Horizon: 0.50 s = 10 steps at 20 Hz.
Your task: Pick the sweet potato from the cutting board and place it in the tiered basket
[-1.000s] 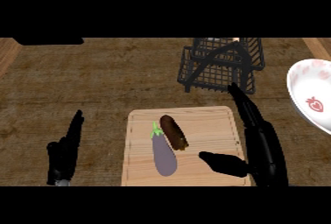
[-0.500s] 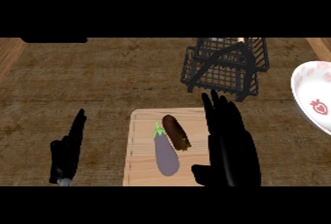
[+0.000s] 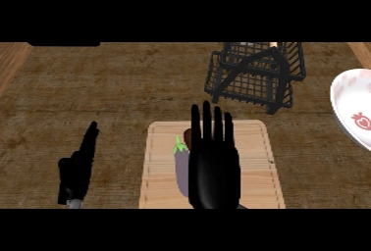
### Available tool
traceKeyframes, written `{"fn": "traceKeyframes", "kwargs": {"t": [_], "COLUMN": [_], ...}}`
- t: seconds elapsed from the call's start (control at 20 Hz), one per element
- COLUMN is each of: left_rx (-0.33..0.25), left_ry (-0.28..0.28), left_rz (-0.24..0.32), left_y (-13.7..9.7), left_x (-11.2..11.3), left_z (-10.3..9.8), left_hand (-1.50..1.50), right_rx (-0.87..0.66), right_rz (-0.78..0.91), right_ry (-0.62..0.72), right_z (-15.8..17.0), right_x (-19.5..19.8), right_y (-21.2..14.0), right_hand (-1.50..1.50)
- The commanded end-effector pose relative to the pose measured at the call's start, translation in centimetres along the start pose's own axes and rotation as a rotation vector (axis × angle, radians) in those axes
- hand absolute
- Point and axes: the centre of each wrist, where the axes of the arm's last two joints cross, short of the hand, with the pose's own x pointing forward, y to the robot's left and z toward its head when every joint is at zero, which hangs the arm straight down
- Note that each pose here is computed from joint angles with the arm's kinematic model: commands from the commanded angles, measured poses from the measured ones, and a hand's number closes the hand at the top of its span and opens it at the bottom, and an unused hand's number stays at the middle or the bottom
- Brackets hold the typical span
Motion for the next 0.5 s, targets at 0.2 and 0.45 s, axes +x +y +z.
{"fn": "traceKeyframes", "kwargs": {"t": [0.2, 0.45], "left_rx": [-0.016, -0.023], "left_ry": [0.076, 0.054], "left_rz": [0.004, -0.004], "left_y": [-0.3, -1.5], "left_x": [-0.9, -2.2], "left_z": [0.2, 1.7], "left_hand": [0.0, 0.0], "right_rx": [0.1, 0.14], "right_rz": [0.245, 0.205], "right_ry": [0.251, 0.268], "right_z": [-1.5, -0.4], "right_x": [1.0, 1.4], "right_y": [3.0, 3.4], "right_hand": [-1.5, -1.5]}}
